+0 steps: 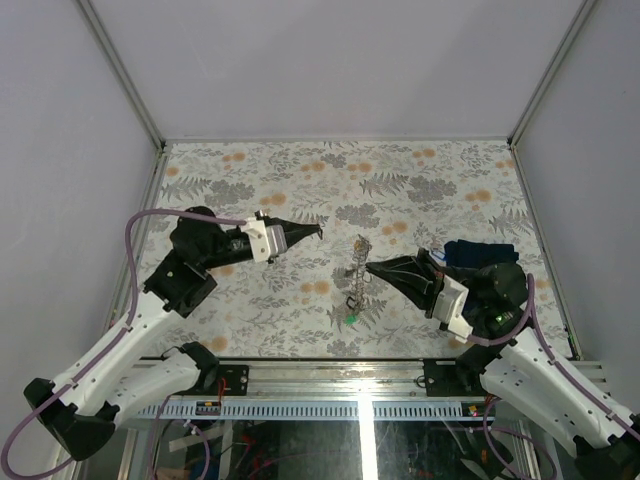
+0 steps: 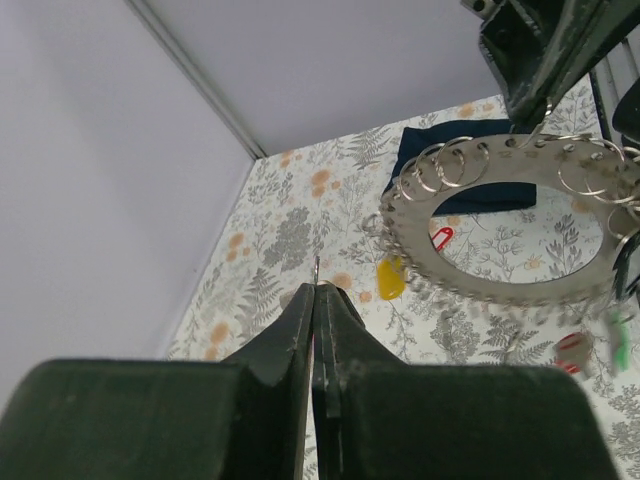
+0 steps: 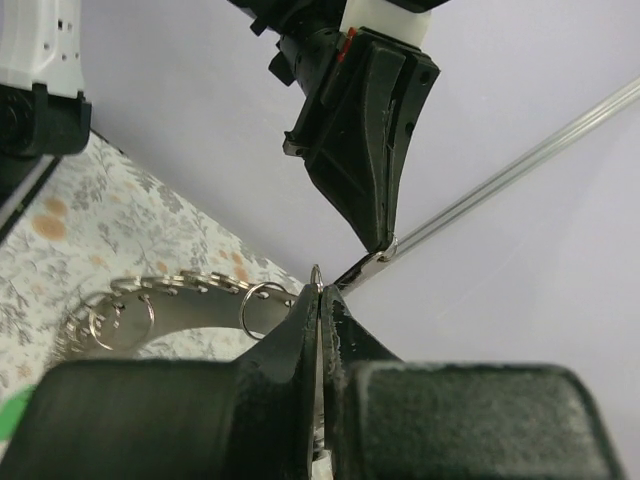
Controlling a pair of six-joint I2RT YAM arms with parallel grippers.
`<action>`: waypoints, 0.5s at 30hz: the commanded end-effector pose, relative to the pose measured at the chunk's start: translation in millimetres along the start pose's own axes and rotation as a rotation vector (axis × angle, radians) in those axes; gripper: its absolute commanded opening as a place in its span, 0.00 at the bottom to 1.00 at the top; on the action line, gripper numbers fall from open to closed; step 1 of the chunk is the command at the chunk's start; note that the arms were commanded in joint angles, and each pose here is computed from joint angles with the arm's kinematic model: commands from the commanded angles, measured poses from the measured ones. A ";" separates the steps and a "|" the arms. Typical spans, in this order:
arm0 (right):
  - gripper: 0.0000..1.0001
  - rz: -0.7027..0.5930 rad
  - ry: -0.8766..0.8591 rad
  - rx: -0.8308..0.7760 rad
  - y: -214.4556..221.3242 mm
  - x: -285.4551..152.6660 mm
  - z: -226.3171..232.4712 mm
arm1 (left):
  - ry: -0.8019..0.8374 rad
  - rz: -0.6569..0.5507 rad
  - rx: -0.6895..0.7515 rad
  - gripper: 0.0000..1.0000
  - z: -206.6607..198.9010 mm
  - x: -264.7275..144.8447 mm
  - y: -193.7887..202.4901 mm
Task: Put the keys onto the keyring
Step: Insert the key onto the keyring.
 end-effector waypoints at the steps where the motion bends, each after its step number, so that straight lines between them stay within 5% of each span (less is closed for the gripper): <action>1: 0.00 -0.017 -0.019 -0.244 -18.6 3.2 -8.6 | -0.001 -0.138 0.246 0.00 4.9 4.3 -16.3; 15: 0.00 -0.006 -0.040 -0.213 -23.9 6.6 -5.6 | 0.092 -0.252 0.469 0.00 -23.1 26.4 -38.5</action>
Point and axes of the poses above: each gripper's point midway between its finger pads, its own x axis out along the fingers, its own z axis along the line the jaws close on, y = z × x, the point moved 9 cm from there along -x, back along the fingers, and after that the axes turned 15 degrees about x, right-handed, at the moved point
